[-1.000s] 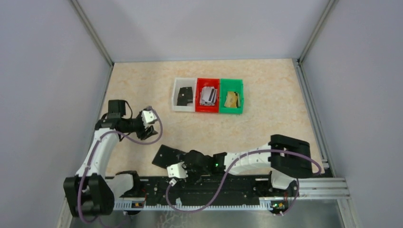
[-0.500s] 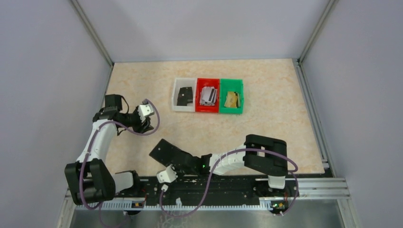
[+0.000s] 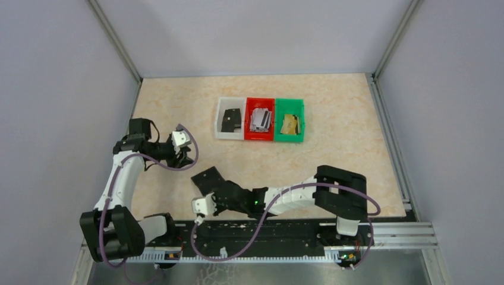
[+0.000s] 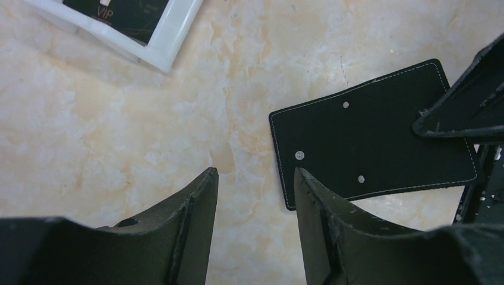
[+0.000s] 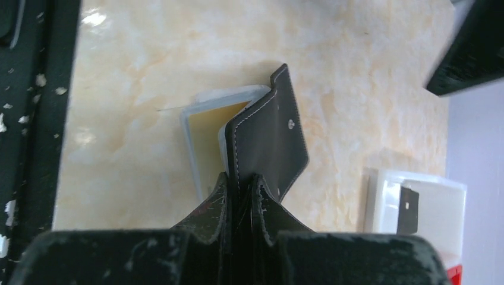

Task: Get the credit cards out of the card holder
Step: Pick up the card holder from the corner of the board.

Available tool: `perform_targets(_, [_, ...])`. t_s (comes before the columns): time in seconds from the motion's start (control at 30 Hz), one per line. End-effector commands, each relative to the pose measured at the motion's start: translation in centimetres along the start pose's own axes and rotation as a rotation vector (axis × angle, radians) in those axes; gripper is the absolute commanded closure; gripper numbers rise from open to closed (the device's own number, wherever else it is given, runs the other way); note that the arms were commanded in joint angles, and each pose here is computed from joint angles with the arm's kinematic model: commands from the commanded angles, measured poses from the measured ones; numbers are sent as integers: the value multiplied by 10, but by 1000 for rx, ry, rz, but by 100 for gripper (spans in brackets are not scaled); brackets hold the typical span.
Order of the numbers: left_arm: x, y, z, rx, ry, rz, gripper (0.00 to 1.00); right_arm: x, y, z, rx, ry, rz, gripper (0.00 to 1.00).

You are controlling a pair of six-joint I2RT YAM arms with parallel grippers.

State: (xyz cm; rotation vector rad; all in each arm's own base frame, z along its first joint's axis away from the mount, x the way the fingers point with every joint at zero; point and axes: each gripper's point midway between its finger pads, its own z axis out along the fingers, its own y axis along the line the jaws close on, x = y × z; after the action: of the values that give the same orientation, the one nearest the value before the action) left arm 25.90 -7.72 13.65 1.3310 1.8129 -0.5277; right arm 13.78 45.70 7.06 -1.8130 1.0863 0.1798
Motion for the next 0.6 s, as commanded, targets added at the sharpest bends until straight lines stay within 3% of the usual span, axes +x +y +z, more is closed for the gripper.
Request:
perform_targets(0.0, [-32, -8, -11, 14, -104, 34, 43, -40, -80, -41, 216, -172, 243, 100])
perform_targets(0.23, [-47, -24, -13, 83, -176, 45, 39, -48, -128, -95, 327, -350, 457, 100])
perform_targets(0.37, [-86, -27, -28, 101, -286, 86, 34, -55, -145, -127, 344, -435, 519, 100])
perform_targets(0.5, [-130, -48, -47, 159, -461, 61, 23, -73, -160, -155, 290, -542, 597, 100])
perform_targets(0.57, [-148, -57, -57, 188, -533, 30, 10, -82, -169, -169, 263, -599, 637, 100])
